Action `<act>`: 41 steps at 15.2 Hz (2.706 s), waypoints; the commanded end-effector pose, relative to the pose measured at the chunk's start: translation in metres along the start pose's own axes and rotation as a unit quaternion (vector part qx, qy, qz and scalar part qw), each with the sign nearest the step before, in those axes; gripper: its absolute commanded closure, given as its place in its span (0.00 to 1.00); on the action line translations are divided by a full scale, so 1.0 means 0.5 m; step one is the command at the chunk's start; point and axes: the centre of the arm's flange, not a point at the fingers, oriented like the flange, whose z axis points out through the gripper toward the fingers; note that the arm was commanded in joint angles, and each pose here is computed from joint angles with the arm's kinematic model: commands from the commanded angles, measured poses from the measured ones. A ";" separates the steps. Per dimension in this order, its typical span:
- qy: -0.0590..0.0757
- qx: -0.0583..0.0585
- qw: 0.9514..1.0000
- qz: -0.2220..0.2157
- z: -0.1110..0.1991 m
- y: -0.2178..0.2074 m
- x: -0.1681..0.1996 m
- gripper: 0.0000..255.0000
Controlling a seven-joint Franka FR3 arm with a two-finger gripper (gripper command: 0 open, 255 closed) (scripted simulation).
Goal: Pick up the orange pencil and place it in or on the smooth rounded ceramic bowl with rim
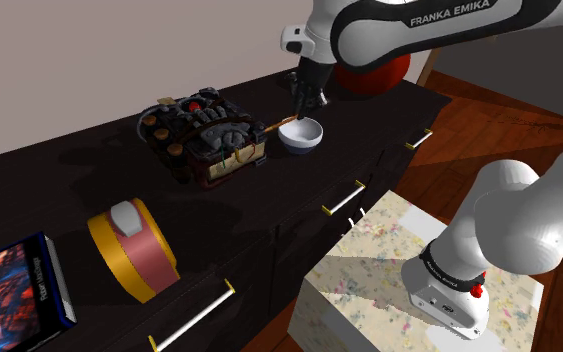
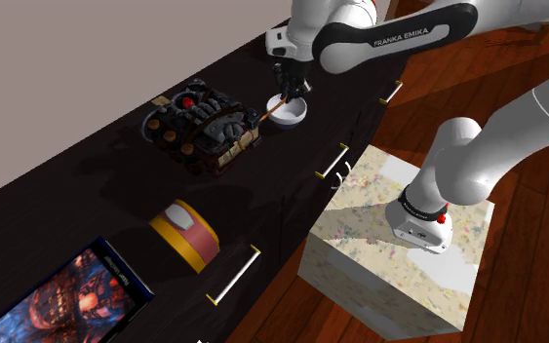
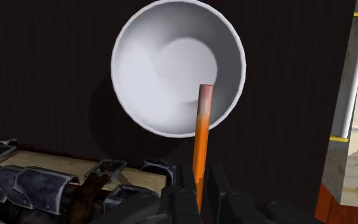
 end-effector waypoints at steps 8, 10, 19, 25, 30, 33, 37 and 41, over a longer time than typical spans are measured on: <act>0.000 0.000 1.000 -0.001 0.010 0.088 -0.192 1.00; 0.000 0.000 1.000 -0.001 0.030 0.083 -0.192 1.00; 0.000 0.000 1.000 -0.001 0.123 0.061 -0.190 1.00; 0.000 0.000 1.000 -0.001 0.181 0.047 -0.189 1.00; 0.000 0.000 1.000 -0.001 0.182 0.047 -0.189 1.00; 0.000 0.000 1.000 -0.001 0.182 0.047 -0.188 0.00; 0.000 0.000 1.000 -0.001 0.181 0.047 -0.189 0.00; 0.000 0.000 1.000 -0.001 0.102 0.047 -0.189 0.00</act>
